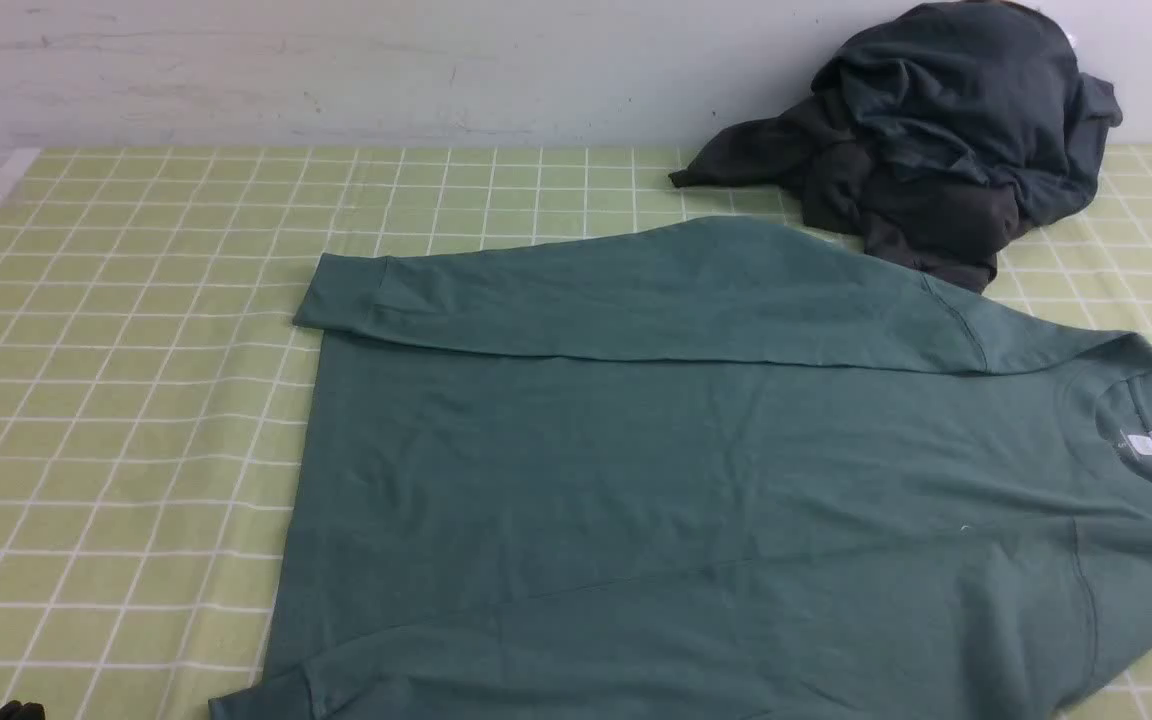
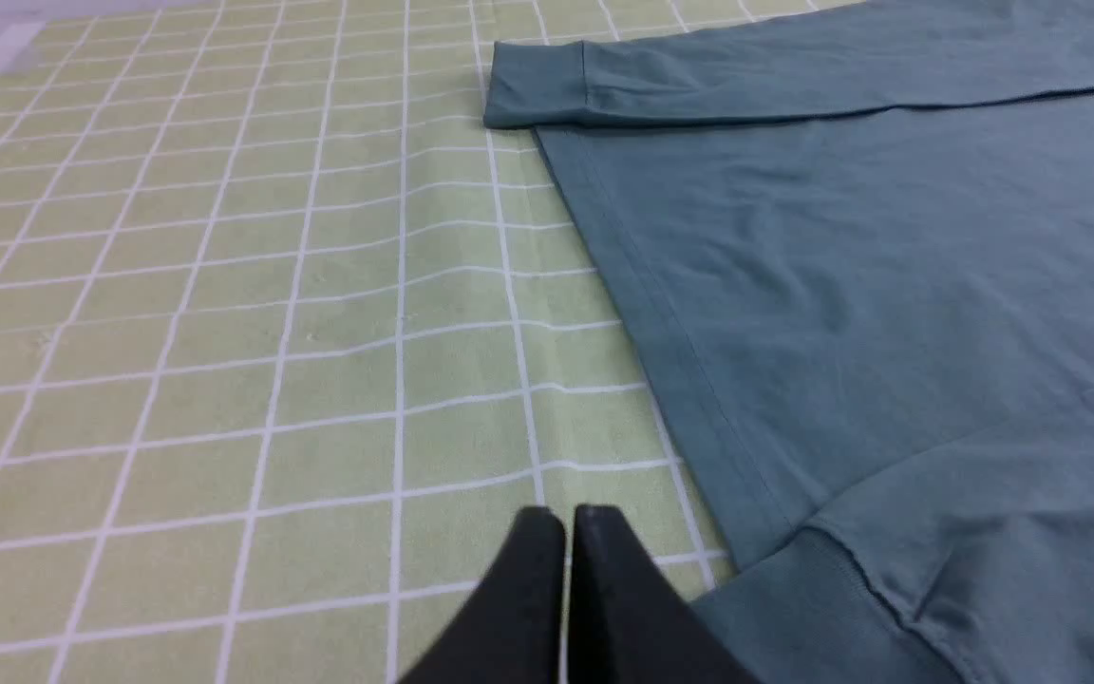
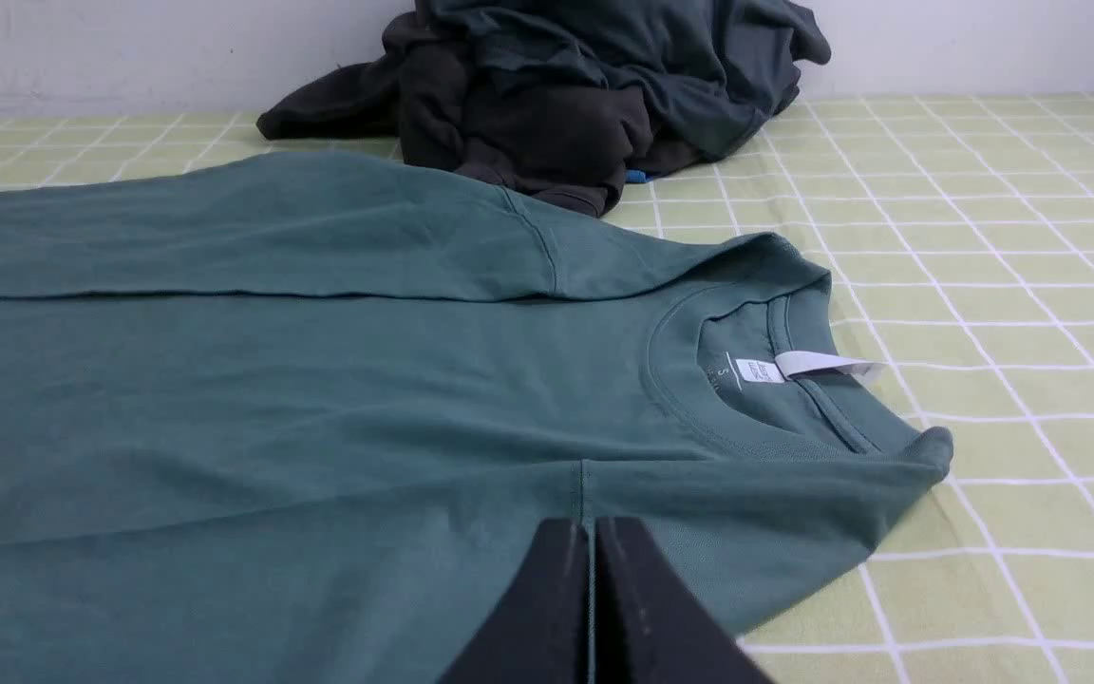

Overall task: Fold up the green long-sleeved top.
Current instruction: Use the left arm to clamp the cuff closest to it

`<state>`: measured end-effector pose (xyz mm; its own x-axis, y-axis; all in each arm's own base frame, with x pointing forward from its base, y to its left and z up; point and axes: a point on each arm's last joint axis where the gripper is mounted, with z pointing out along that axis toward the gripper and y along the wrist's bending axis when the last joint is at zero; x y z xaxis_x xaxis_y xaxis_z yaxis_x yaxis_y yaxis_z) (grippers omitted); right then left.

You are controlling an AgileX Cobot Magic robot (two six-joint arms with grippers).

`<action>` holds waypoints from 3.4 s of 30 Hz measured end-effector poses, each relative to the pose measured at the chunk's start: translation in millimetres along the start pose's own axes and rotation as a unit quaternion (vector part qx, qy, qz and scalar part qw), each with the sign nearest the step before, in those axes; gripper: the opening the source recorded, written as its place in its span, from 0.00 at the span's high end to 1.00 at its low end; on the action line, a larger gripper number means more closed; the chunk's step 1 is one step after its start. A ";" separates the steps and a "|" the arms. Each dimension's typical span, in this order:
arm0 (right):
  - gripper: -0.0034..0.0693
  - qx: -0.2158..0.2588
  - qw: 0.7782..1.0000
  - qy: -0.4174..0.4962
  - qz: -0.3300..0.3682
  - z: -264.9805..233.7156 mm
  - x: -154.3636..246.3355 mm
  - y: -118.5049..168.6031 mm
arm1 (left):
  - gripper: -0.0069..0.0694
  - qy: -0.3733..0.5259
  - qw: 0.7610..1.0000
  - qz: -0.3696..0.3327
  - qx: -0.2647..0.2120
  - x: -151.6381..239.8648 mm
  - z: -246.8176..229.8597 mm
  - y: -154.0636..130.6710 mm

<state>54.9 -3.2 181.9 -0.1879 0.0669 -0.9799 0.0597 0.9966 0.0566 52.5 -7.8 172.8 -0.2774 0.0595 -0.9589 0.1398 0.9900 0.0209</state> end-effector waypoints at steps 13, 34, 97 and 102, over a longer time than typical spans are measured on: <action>0.95 0.000 1.000 0.000 0.000 0.0 0.0 0.0 | 0.91 0.000 1.000 0.000 0.000 0.0 0.0 0.0; 0.95 0.000 1.000 0.000 0.000 0.0 0.0 0.0 | 0.91 0.000 1.000 0.000 0.000 0.0 0.0 0.0; 0.96 -0.158 0.940 0.300 -0.040 68.2 -74.8 42.9 | 0.51 0.508 0.852 -0.127 0.008 -70.1 160.0 -5.4; 0.96 -0.174 0.940 0.290 -0.038 68.3 -76.2 45.8 | 0.54 0.537 0.833 -0.132 0.003 -52.1 173.4 -5.9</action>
<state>138.9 34.1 246.0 -0.6881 -0.0900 -0.7200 -0.2802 0.9483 0.1493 230.9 -38.9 173.6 -0.9895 -0.0763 -0.1230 -0.0568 0.9863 -0.1549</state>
